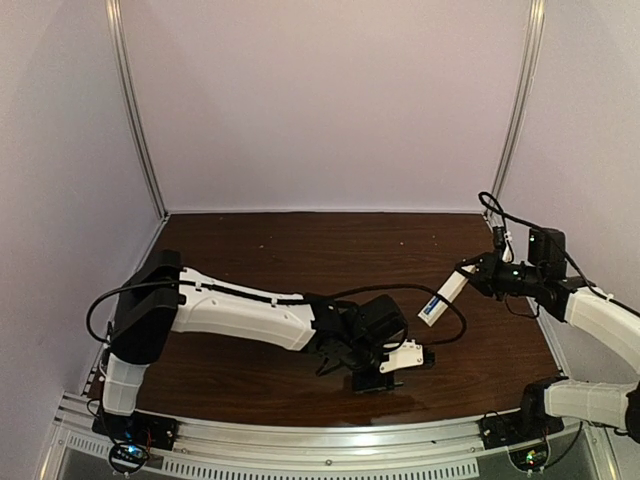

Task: Load the batteries into the remote control
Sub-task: Pick up the battery from the center of the board.

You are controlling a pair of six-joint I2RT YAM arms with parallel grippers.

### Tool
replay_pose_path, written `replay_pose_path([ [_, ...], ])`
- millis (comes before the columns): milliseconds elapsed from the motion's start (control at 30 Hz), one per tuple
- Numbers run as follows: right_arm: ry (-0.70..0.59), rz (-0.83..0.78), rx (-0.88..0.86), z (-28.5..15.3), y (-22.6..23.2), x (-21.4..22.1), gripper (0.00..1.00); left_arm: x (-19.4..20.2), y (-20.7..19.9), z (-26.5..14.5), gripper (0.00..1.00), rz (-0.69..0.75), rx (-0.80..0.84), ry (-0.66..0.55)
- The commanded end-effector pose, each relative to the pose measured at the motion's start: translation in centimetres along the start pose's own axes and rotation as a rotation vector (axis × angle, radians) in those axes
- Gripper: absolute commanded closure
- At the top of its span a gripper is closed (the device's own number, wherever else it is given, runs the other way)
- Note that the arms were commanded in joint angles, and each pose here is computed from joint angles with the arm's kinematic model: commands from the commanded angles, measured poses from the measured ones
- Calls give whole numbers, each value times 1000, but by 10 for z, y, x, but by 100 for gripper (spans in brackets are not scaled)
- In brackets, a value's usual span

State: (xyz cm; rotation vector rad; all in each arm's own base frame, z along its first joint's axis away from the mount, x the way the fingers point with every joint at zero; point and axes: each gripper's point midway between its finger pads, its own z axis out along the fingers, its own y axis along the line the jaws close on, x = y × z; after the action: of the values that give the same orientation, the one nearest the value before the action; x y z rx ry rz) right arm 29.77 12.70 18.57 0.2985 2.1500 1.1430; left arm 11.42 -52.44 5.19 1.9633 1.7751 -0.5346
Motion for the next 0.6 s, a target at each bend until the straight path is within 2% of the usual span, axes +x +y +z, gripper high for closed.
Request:
replay_pose_path([
  [0,0,7,-28,-4,0,2,100,1,4,10,68,-18,-12,35],
  [333,-4,11,-26,-7,-3,4,100,14,6,34,77,-33,-12,95],
  [567,-3,26,-33,-6,-8,11,100,23,4,36,94,-48,-4,128],
])
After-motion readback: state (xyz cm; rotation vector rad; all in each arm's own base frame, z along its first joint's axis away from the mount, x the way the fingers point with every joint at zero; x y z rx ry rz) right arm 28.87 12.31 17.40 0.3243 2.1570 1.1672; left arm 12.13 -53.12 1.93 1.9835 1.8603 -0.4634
